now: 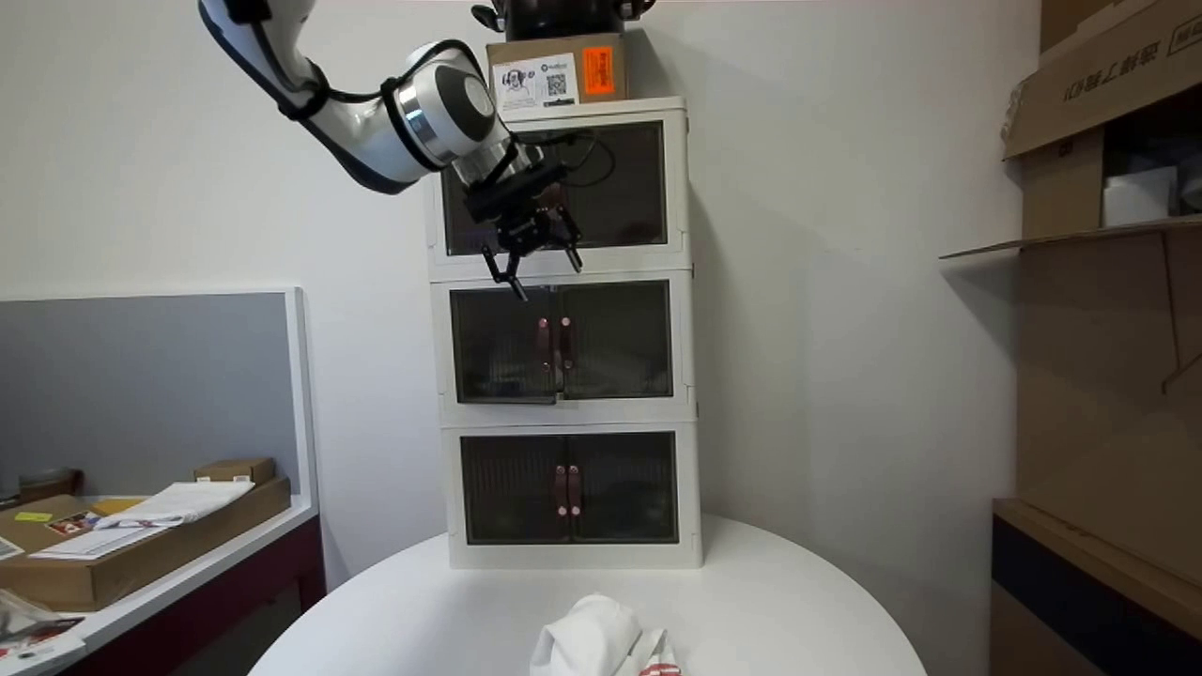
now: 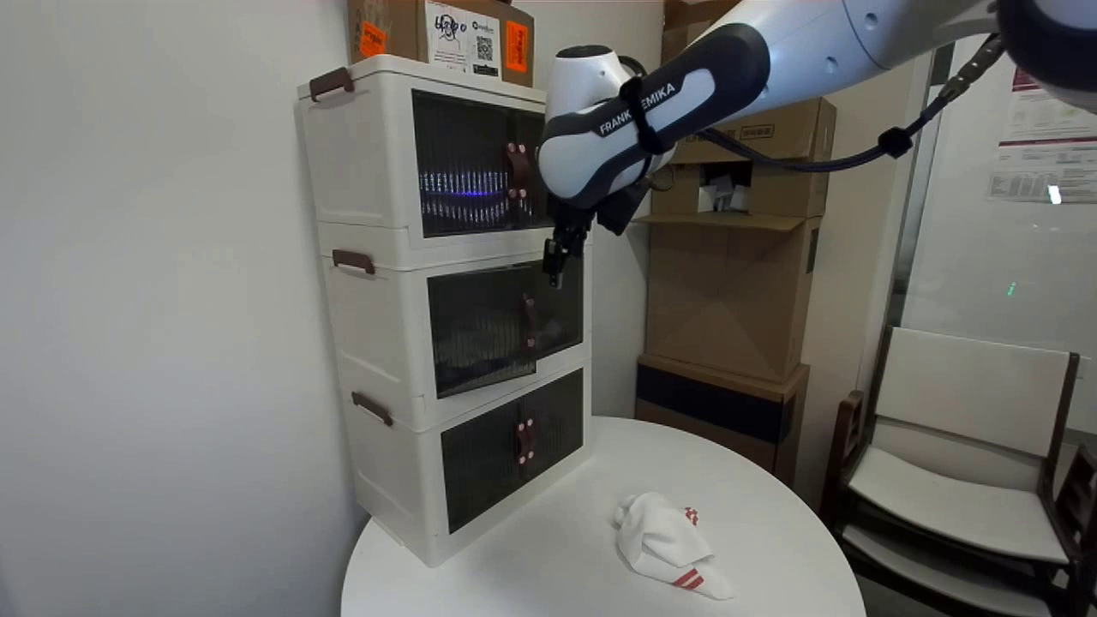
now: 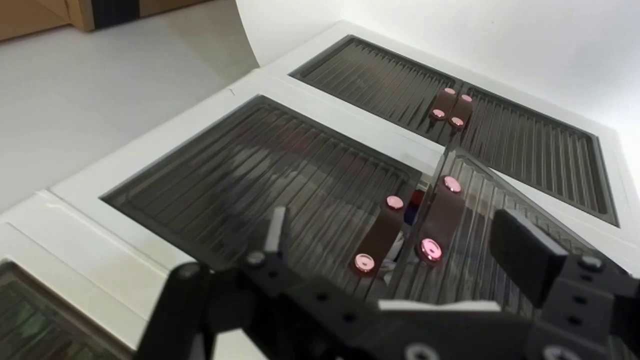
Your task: Open the drawer
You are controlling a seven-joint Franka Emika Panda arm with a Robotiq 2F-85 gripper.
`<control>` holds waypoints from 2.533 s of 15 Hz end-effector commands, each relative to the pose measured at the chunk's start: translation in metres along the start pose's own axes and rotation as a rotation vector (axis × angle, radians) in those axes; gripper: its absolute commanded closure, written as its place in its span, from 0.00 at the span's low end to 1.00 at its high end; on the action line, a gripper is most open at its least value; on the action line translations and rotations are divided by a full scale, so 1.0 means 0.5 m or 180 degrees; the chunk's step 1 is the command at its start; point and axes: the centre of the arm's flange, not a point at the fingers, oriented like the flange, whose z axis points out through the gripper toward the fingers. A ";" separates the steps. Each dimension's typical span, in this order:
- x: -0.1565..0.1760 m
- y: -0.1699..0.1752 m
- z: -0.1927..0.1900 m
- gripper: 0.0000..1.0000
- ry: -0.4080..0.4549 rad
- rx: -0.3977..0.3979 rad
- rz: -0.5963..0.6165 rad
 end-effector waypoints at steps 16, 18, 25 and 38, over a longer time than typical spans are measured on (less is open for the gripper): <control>0.158 -0.086 0.043 0.00 0.0343 0.0455 -0.0636; 0.158 -0.094 0.036 0.00 0.0311 0.0527 -0.0673; 0.149 -0.127 -0.004 0.00 -0.0035 0.0982 -0.0675; 0.191 -0.341 -0.075 0.00 -0.0131 0.1369 -0.0712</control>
